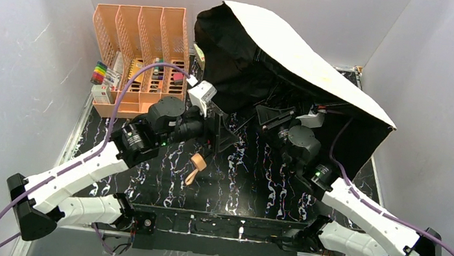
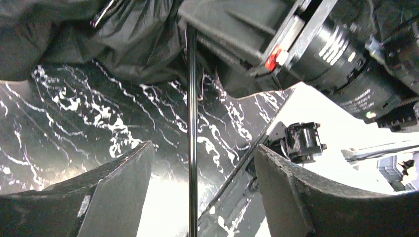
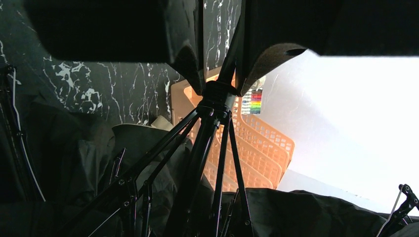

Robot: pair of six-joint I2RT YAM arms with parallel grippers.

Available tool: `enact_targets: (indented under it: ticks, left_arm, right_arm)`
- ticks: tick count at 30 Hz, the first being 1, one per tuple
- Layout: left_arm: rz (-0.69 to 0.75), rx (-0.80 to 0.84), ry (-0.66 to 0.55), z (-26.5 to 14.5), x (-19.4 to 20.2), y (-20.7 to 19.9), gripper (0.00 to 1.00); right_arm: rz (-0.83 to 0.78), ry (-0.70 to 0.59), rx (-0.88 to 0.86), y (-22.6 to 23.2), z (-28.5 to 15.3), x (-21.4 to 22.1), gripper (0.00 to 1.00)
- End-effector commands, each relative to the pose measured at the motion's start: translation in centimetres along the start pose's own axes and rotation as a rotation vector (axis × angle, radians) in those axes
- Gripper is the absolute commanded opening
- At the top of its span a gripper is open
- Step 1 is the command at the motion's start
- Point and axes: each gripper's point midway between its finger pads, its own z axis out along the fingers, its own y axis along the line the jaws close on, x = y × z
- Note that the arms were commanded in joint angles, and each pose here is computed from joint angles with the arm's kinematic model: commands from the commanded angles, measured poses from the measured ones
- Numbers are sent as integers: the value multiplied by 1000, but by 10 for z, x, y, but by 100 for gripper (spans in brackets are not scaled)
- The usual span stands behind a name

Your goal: Put away the umbrella

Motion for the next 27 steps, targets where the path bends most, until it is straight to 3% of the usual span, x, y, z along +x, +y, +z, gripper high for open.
enact_targets:
  ticks: [1, 6, 12, 27]
  left_arm:
    - [-39, -16, 106, -24, 23, 1, 76]
    - [-65, -39, 181, -43, 48, 8, 86]
    - [-78, -23, 229, -56, 61, 6, 87]
    - [-42, -11, 352, -64, 88, 9, 68]
  right_arm:
    - [27, -117, -33, 15, 2, -32, 0]
    - [5, -121, -27, 11, 4, -35, 0]
    - [4, -97, -36, 11, 7, -32, 0]
    - [-2, -80, -34, 6, 10, -33, 0]
